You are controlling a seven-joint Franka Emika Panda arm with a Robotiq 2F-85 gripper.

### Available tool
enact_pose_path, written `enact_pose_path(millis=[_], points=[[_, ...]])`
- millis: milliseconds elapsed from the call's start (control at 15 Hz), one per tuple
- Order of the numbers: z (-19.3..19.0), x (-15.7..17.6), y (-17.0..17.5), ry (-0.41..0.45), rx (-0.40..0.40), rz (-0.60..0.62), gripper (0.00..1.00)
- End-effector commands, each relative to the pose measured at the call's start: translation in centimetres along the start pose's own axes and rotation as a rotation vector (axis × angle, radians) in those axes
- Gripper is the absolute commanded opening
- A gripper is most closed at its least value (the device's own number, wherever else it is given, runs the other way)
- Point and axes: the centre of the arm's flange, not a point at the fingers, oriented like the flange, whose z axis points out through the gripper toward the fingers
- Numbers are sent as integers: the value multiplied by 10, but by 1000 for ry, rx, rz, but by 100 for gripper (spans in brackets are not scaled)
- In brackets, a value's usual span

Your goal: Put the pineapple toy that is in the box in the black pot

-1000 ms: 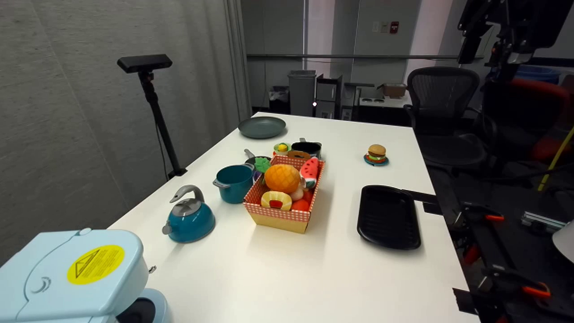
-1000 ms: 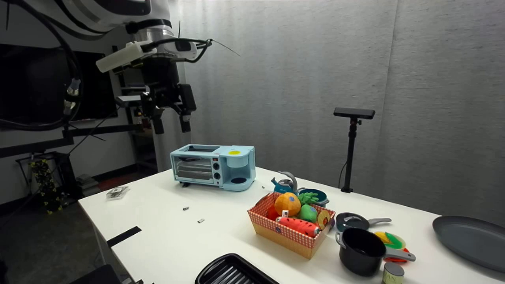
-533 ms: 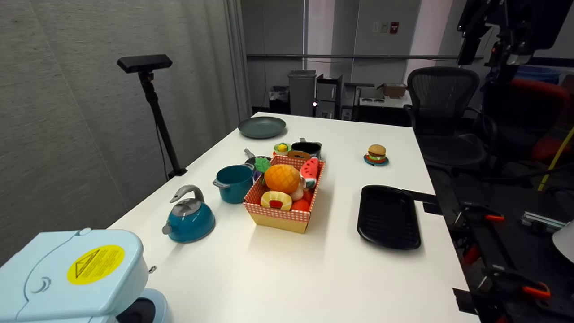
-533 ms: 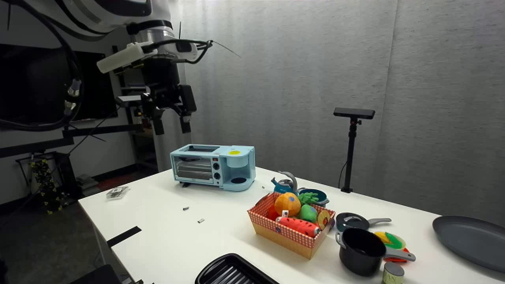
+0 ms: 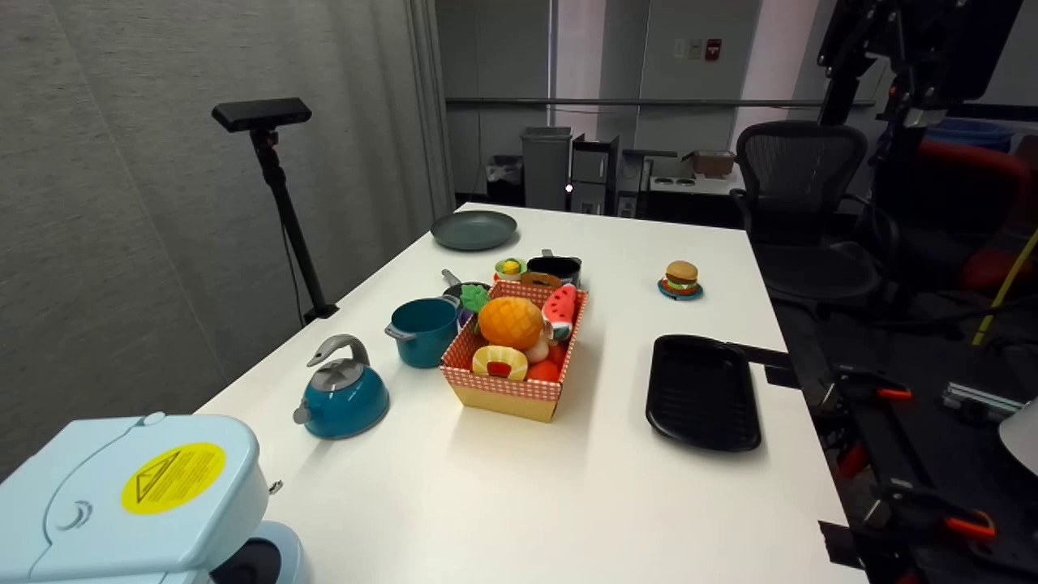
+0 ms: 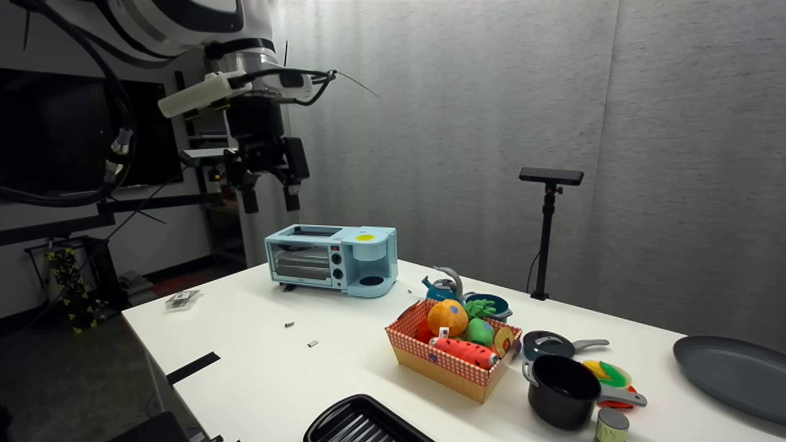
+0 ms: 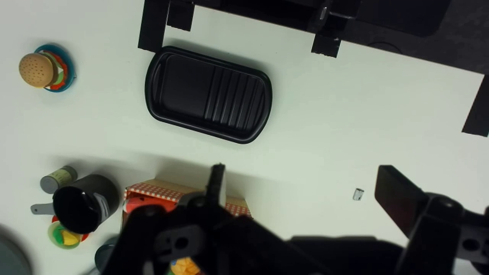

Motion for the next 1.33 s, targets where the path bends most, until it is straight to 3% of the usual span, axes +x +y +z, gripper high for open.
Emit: enact_pose_path(millis=[0, 667, 1267], points=[[-7, 17, 11, 4, 4, 9, 100], [-26, 30, 41, 31, 37, 8, 100], [-34, 36, 105, 56, 52, 101, 100]])
